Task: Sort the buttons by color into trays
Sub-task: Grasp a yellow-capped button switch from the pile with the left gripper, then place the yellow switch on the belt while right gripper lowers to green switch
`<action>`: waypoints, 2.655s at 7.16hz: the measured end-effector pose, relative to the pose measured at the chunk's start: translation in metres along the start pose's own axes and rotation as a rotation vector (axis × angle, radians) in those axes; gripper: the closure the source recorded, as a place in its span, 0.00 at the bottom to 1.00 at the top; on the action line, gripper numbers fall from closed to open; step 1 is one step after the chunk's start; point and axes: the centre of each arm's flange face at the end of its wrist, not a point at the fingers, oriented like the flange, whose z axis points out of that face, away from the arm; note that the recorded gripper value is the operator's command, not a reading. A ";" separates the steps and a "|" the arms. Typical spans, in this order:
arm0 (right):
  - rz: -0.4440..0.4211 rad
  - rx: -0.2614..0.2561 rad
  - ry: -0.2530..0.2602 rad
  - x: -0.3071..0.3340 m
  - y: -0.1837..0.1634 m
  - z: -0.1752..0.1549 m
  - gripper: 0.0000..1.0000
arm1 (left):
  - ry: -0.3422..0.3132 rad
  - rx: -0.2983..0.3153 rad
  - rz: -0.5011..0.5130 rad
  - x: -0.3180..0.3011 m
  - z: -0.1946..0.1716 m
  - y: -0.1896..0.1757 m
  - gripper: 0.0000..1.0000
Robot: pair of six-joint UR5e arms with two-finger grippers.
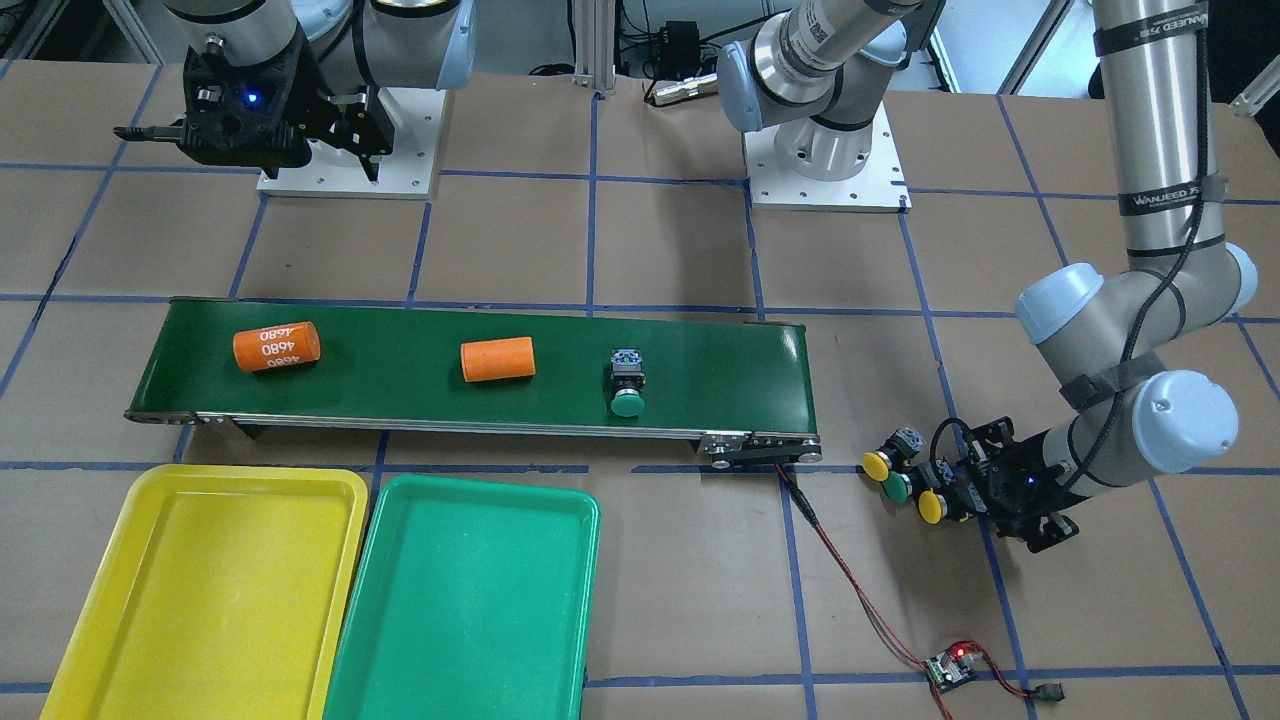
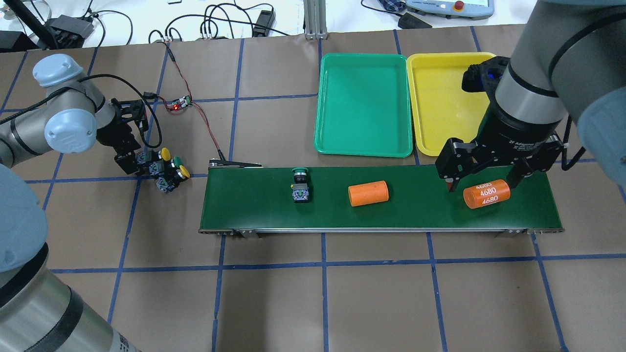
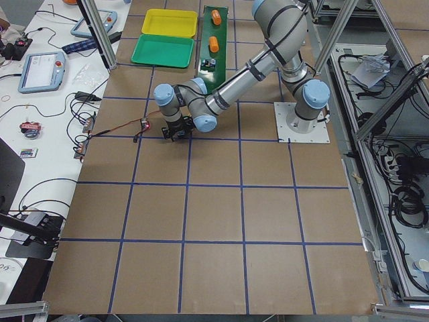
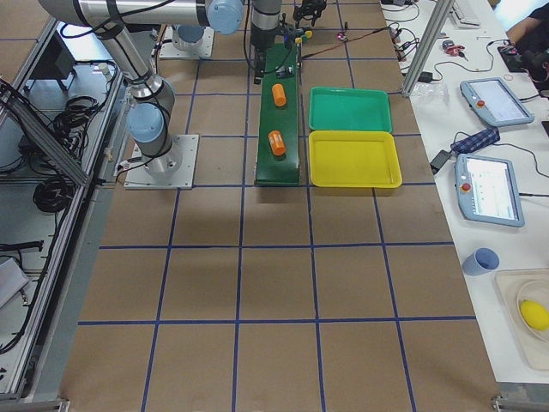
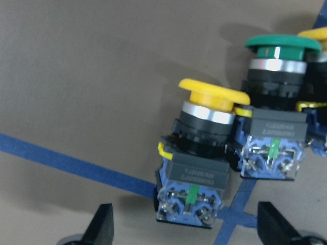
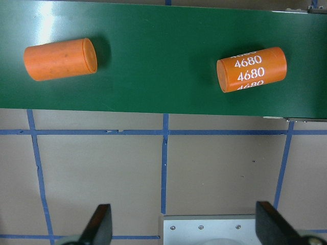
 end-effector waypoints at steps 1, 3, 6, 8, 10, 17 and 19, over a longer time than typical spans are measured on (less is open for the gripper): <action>0.000 0.000 0.000 0.000 0.000 0.000 0.00 | -0.007 -0.001 0.013 0.002 -0.001 -0.004 0.07; 0.000 0.000 0.000 0.000 0.000 0.000 0.00 | -0.018 0.006 0.050 0.002 0.004 0.000 0.78; 0.001 -0.001 0.000 0.000 0.000 0.000 0.00 | -0.050 0.008 0.097 0.005 -0.005 -0.006 1.00; 0.003 -0.001 0.001 0.000 0.000 0.000 0.00 | -0.088 0.009 0.088 0.005 -0.028 -0.004 1.00; 0.002 -0.001 0.001 0.000 0.000 0.000 0.00 | -0.106 0.028 -0.106 0.003 -0.063 0.006 1.00; -0.002 -0.019 -0.008 -0.001 -0.011 0.011 0.00 | 0.038 0.030 -1.097 0.217 -0.084 -0.184 1.00; -0.004 -0.035 -0.015 -0.003 -0.025 0.026 0.00 | 0.059 -0.010 -1.378 0.248 -0.072 -0.205 1.00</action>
